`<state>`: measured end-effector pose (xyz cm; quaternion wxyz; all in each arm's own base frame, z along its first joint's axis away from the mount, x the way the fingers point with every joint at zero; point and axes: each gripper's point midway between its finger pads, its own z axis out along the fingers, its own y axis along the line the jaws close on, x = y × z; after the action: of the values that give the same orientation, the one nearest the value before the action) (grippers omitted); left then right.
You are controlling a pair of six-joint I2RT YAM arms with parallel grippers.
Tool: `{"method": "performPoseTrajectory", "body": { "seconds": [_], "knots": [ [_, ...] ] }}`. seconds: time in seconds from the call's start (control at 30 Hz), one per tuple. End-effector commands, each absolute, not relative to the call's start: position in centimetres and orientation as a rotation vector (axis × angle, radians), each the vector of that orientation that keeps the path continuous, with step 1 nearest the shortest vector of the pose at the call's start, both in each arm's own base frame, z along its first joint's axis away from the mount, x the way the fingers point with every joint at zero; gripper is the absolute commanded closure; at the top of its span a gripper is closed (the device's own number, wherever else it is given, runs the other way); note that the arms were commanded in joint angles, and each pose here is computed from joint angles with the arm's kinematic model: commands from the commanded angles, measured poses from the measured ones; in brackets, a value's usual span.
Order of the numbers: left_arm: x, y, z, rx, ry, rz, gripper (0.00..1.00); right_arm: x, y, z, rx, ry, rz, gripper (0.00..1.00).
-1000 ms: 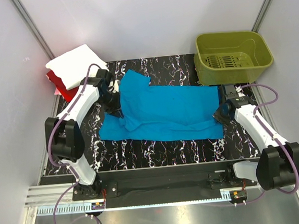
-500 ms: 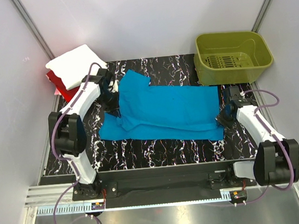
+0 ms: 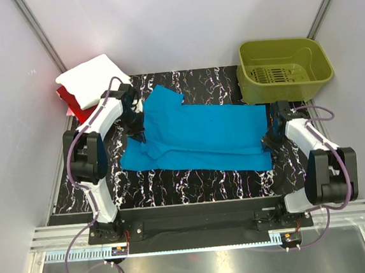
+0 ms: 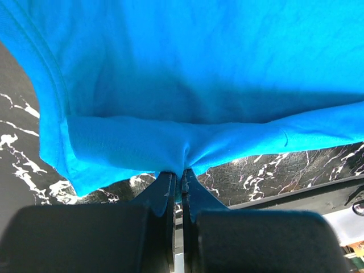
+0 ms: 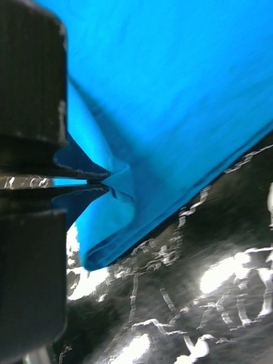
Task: Fold and stack the t-shirts
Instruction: Fold the tshirt
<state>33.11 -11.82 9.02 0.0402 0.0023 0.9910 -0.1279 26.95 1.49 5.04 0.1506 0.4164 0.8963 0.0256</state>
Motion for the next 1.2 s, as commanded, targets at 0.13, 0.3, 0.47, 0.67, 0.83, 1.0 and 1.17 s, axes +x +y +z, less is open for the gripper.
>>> {"method": "performPoseTrajectory", "body": {
  "seconds": [0.13,0.3,0.47,0.67,0.83,1.0,1.17],
  "knots": [
    [36.0,-11.4,9.8,-0.015,3.006,-0.367,0.93,31.9,-0.4,6.3,1.177,2.5,0.054,0.48],
    [38.4,-11.3,11.6,-0.058,2.972,-0.365,0.58,33.5,-2.5,9.0,1.193,2.424,0.014,0.14],
    [40.3,-11.6,16.7,-0.063,2.824,-0.383,0.02,32.8,-2.5,12.1,1.134,2.363,0.047,0.13],
    [37.7,-11.1,17.8,-0.063,2.776,-0.338,0.01,30.5,1.5,13.3,0.97,2.363,0.35,0.15],
    [33.0,-11.6,14.2,-0.114,2.767,-0.394,0.01,28.6,5.2,13.1,0.838,2.376,0.547,0.17],
    [31.1,-13.0,11.1,-0.221,2.717,-0.54,0.08,27.0,11.6,12.9,0.614,2.377,0.753,0.21],
    [31.0,-13.4,9.5,-0.288,2.678,-0.563,0.26,25.5,16.9,12.2,0.483,2.309,0.901,0.24]
  ]
}}
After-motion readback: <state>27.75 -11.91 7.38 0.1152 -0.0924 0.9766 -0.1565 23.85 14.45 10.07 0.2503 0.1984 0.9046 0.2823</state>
